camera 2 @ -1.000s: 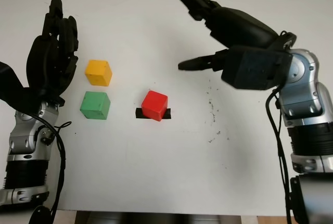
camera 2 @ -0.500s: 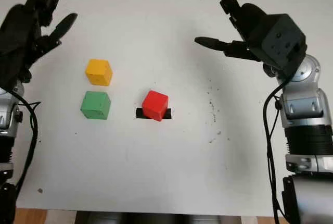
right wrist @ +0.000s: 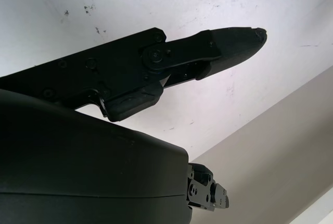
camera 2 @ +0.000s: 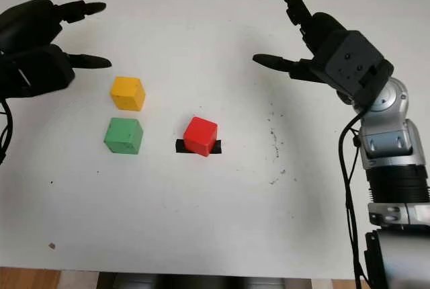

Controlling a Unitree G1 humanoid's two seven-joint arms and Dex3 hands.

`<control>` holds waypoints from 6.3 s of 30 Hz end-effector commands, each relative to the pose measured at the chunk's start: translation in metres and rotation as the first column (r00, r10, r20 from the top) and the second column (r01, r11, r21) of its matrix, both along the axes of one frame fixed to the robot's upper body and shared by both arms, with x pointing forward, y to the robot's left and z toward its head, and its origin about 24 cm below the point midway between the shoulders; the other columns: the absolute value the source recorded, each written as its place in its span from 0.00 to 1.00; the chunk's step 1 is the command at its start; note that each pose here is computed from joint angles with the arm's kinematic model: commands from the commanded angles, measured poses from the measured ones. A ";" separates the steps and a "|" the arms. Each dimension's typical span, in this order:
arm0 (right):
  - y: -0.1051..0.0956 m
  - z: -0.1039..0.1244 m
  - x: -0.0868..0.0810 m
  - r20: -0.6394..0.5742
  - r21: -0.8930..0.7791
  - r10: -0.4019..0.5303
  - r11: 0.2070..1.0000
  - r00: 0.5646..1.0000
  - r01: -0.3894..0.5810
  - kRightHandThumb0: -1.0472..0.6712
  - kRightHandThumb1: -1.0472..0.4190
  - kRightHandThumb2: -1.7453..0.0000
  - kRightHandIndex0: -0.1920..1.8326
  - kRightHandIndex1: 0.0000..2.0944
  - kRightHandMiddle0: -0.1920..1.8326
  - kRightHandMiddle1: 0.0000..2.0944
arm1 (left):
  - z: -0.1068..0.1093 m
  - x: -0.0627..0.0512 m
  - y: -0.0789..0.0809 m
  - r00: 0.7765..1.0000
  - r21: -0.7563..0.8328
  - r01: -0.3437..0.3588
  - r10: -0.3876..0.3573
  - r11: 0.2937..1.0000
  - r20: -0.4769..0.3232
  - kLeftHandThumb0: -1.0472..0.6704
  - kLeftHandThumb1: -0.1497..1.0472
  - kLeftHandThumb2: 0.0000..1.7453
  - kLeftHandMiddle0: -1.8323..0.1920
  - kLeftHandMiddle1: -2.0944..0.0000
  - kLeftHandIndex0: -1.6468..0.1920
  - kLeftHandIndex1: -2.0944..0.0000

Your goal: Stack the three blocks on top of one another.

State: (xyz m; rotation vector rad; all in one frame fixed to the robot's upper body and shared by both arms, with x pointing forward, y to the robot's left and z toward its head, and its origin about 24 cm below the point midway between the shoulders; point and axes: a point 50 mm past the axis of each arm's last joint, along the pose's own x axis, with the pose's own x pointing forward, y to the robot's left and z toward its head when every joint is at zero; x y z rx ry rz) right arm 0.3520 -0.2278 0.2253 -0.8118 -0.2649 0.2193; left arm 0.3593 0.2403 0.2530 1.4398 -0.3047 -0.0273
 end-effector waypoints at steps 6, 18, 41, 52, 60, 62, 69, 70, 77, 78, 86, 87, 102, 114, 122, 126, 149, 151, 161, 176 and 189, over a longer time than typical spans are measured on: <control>-0.001 0.003 -0.003 0.021 0.003 -0.008 1.000 1.000 0.008 0.13 0.00 0.90 0.00 0.00 0.00 0.00 | 0.013 0.004 -0.002 0.997 0.137 0.011 -0.001 0.991 -0.071 0.07 0.92 0.03 0.92 0.99 0.70 0.98; -0.002 0.005 -0.001 0.034 0.026 0.004 1.000 0.999 -0.005 0.15 0.00 0.91 0.00 0.00 0.00 0.00 | 0.015 0.006 -0.010 0.985 0.198 0.060 -0.026 0.978 -0.168 0.06 0.91 0.03 0.92 0.98 0.70 0.98; -0.003 0.004 -0.001 0.026 0.051 0.007 0.999 1.000 -0.009 0.16 0.00 0.92 0.00 0.00 0.00 0.00 | -0.003 0.013 -0.025 0.985 0.260 0.074 -0.029 0.963 -0.172 0.07 0.92 0.03 0.90 0.97 0.68 0.97; -0.002 0.003 -0.001 0.027 0.055 0.007 0.998 1.000 -0.008 0.16 0.00 0.91 0.00 0.00 0.00 0.00 | 0.000 0.012 -0.024 0.975 0.233 0.091 -0.040 0.968 -0.217 0.07 0.89 0.03 0.90 0.97 0.66 0.96; -0.002 0.002 -0.002 0.018 0.060 0.005 0.998 1.000 -0.006 0.17 0.00 0.91 0.00 0.00 0.00 0.00 | -0.007 0.012 -0.026 0.986 0.297 0.051 0.000 0.954 -0.167 0.08 0.89 0.03 0.89 0.97 0.66 0.96; -0.002 0.002 -0.002 0.019 0.059 0.006 0.998 1.000 -0.007 0.17 0.00 0.91 0.00 0.00 0.00 0.00 | -0.010 0.013 -0.027 0.991 0.337 0.025 0.020 0.941 -0.131 0.09 0.89 0.03 0.88 0.97 0.65 0.96; -0.003 0.001 -0.003 0.019 0.063 0.010 0.998 1.000 -0.011 0.18 0.00 0.91 0.00 0.00 0.00 0.00 | -0.022 0.014 -0.030 0.992 0.368 -0.003 0.050 0.930 -0.119 0.11 0.89 0.03 0.87 0.97 0.65 0.96; -0.003 0.001 -0.003 0.016 0.073 0.014 0.997 1.000 -0.015 0.18 0.00 0.91 0.00 0.00 0.00 0.00 | -0.023 0.014 -0.030 0.991 0.364 -0.001 0.049 0.931 -0.123 0.11 0.89 0.03 0.87 0.97 0.65 0.96; -0.003 0.001 -0.004 0.022 0.062 0.015 0.998 1.000 -0.017 0.19 0.00 0.91 0.00 0.00 0.00 0.00 | -0.029 0.014 -0.031 0.988 0.362 0.023 0.034 0.932 -0.151 0.11 0.91 0.04 0.88 0.98 0.64 0.96; -0.003 0.001 -0.004 0.024 0.060 0.013 0.998 1.000 -0.015 0.18 0.00 0.91 0.00 0.00 0.00 0.00 | -0.029 0.014 -0.031 0.987 0.362 0.026 0.032 0.932 -0.154 0.11 0.91 0.04 0.88 0.98 0.64 0.96; -0.003 0.001 -0.004 0.026 0.066 0.011 0.998 1.000 -0.013 0.19 0.00 0.91 0.00 0.00 0.00 0.00 | -0.033 0.016 -0.031 0.986 0.319 0.040 0.013 0.947 -0.164 0.11 0.90 0.03 0.86 0.97 0.61 0.95; -0.003 0.002 -0.004 0.027 0.065 0.012 0.998 1.000 -0.013 0.19 0.00 0.91 0.00 0.00 0.00 0.00 | -0.033 0.016 -0.031 0.987 0.314 0.042 0.009 0.948 -0.161 0.11 0.90 0.03 0.86 0.97 0.61 0.95; -0.003 0.001 -0.004 0.033 0.057 0.010 0.998 0.999 -0.012 0.19 0.00 0.92 0.00 0.00 0.00 0.00 | -0.039 0.016 -0.033 1.000 0.412 -0.002 0.004 0.911 -0.004 0.20 0.91 0.03 0.74 0.96 0.67 0.48; -0.002 0.002 -0.006 0.031 0.057 0.015 0.998 0.999 -0.016 0.19 0.00 0.92 0.00 0.00 0.00 0.00 | -0.042 0.016 -0.035 0.999 0.475 -0.039 0.046 0.879 -0.003 0.24 0.91 0.03 0.70 0.97 0.67 0.39; -0.002 0.002 -0.005 0.029 0.068 0.014 0.998 0.999 -0.016 0.19 0.00 0.92 0.00 0.00 0.00 0.00 | -0.040 0.015 -0.034 0.997 0.336 0.066 -0.050 0.940 -0.056 0.33 0.95 0.04 0.69 0.96 0.65 0.44; -0.003 0.002 -0.005 0.028 0.076 0.019 0.997 0.999 -0.021 0.19 0.00 0.93 0.00 0.00 0.00 0.00 | -0.036 0.016 -0.031 0.994 0.286 0.097 -0.081 0.953 -0.069 0.33 0.99 0.04 0.71 0.97 0.68 0.43; -0.003 0.001 -0.003 0.018 0.082 0.024 0.996 1.000 -0.026 0.21 0.00 0.93 0.00 0.00 0.00 0.00 | -0.016 0.020 -0.018 0.949 -0.276 0.198 -0.255 0.940 -0.187 0.35 1.00 0.14 0.73 0.97 0.74 0.23; -0.003 0.001 -0.004 0.018 0.075 0.020 0.997 1.000 -0.021 0.21 0.00 0.93 0.00 0.00 0.00 0.00 | -0.014 0.020 -0.017 0.943 -0.315 0.200 -0.269 0.928 -0.195 0.35 1.00 0.14 0.74 0.97 0.74 0.21; -0.002 0.001 -0.004 0.023 0.071 0.024 0.997 0.999 -0.026 0.21 0.00 0.93 0.00 0.00 0.00 0.00 | -0.012 0.020 -0.014 0.926 -0.420 0.232 -0.332 0.877 -0.182 0.36 1.00 0.13 0.73 0.97 0.76 0.17; -0.001 -0.001 -0.004 0.042 0.049 0.009 0.999 0.999 -0.011 0.21 0.00 0.94 0.00 0.00 0.00 0.00 | -0.005 0.008 -0.023 0.869 -0.571 0.368 -0.490 0.734 -0.069 0.35 1.00 0.14 0.78 0.99 0.78 0.18; -0.001 -0.001 -0.005 0.054 0.034 0.008 0.999 0.999 -0.010 0.21 0.00 0.94 0.00 0.00 0.00 0.00 | -0.005 0.001 -0.051 0.720 -0.614 0.503 -0.688 0.608 -0.090 0.30 1.00 0.15 0.82 0.98 0.77 0.19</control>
